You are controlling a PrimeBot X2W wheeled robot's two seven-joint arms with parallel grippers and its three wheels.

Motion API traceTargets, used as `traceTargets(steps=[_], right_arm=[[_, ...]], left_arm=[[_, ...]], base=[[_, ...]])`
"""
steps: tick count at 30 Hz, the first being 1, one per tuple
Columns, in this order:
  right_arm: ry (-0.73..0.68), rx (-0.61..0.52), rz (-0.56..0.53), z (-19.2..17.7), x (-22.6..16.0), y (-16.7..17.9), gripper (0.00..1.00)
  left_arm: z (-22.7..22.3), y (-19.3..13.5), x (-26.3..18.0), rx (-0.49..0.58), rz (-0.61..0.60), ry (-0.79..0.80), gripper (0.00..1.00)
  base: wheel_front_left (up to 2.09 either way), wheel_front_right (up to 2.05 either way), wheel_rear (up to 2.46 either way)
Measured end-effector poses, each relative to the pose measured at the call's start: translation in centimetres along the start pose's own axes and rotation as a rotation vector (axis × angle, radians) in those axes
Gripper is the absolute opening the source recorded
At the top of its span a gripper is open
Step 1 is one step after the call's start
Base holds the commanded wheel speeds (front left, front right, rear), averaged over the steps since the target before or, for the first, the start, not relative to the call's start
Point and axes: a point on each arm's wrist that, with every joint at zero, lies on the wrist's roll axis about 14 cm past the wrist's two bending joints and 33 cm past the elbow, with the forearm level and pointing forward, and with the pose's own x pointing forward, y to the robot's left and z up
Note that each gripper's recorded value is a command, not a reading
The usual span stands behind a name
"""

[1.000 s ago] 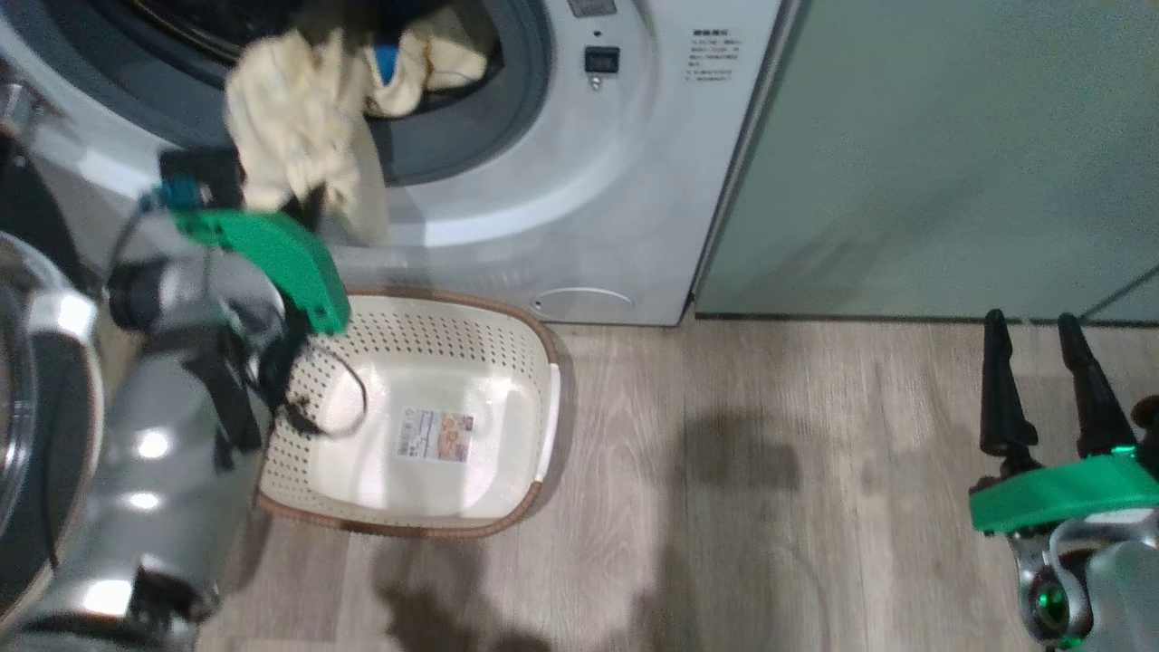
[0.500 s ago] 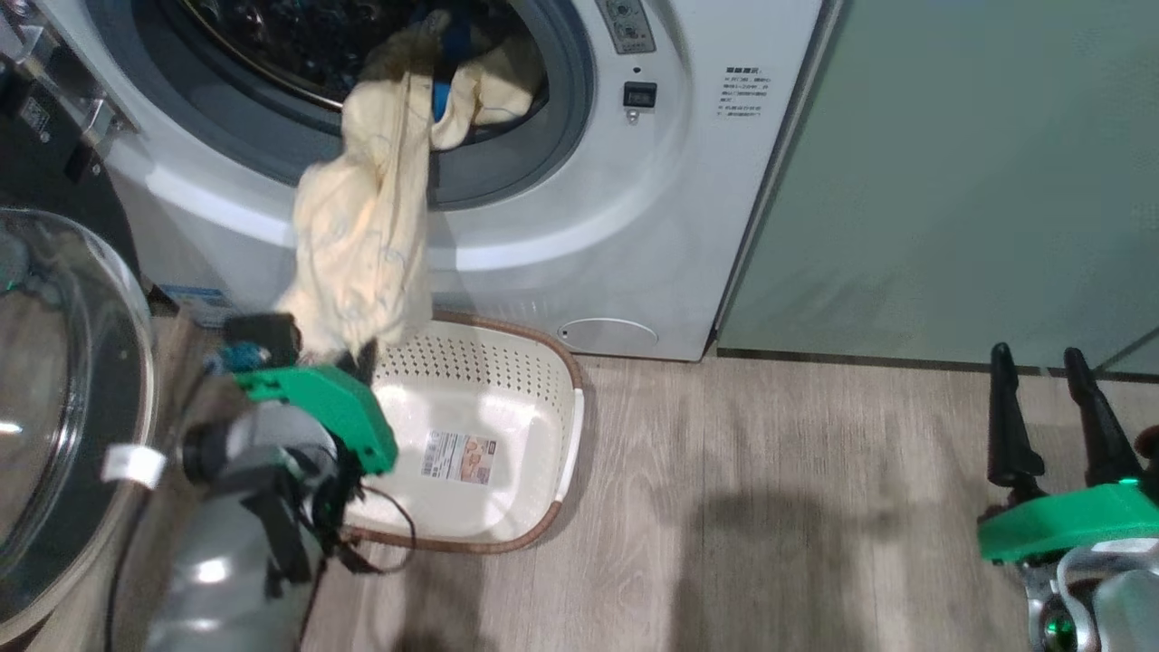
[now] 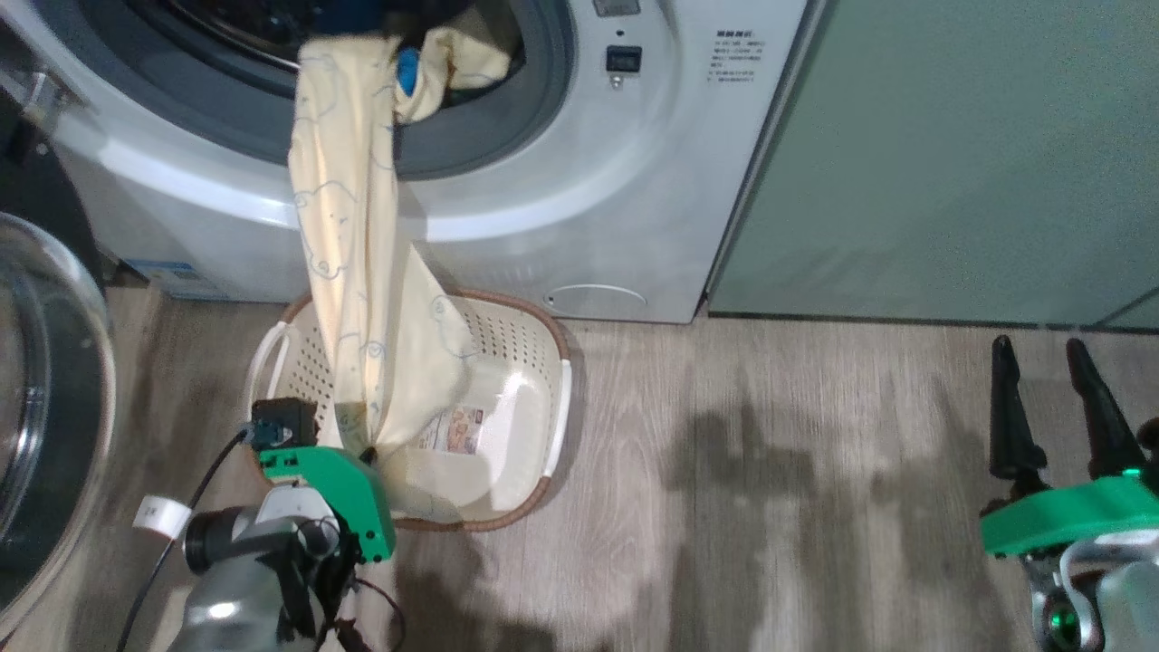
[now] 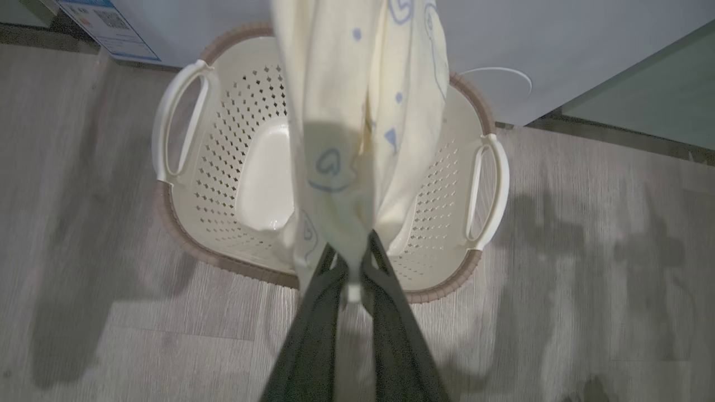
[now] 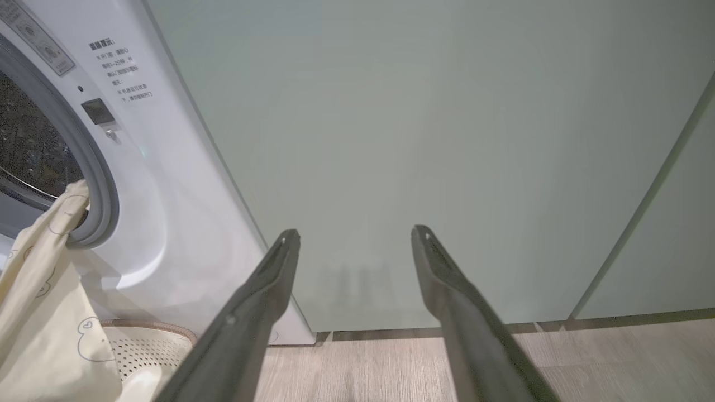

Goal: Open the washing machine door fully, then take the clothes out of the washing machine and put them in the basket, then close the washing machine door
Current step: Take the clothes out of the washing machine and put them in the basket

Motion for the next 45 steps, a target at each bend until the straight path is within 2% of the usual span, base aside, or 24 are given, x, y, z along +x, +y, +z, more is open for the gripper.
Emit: traceTargets(steps=[18,28,37,38,40,41,45], right_arm=[[0.030,-0.040,-0.059,-1.4,2.5,-3.1,1.00],[0.070,-0.062,-0.096,-3.3,4.0,-5.1,1.00],[0.071,-0.075,-0.105,-3.4,4.2,-5.5,1.00],[0.069,-0.074,-0.103,-3.3,4.3,-5.4,1.00],[0.061,-0.071,-0.099,-3.0,4.3,-5.2,1.00],[0.061,-0.071,-0.099,-3.0,4.3,-5.2,1.00],[0.039,-0.065,-0.094,-2.1,4.2,-4.8,1.00]], left_arm=[[-4.7,-1.8,5.2,0.059,-0.032,0.240,0.00],[-5.2,-0.9,9.2,0.091,0.002,0.240,0.00],[-5.2,-1.0,9.7,0.078,-0.005,0.221,0.00],[-4.9,-1.0,9.6,0.071,-0.003,0.211,0.22],[-4.4,-0.9,9.4,0.065,0.000,0.188,0.83],[-4.4,-0.9,9.4,0.065,0.000,0.188,1.00],[-2.9,-0.9,8.7,0.054,-0.001,0.124,1.00]], base=[[0.00,0.00,0.00],[0.00,0.00,0.00],[0.00,0.00,0.00],[0.00,0.00,0.00],[0.00,0.00,0.00],[0.00,0.00,0.00],[0.00,0.00,0.00]])
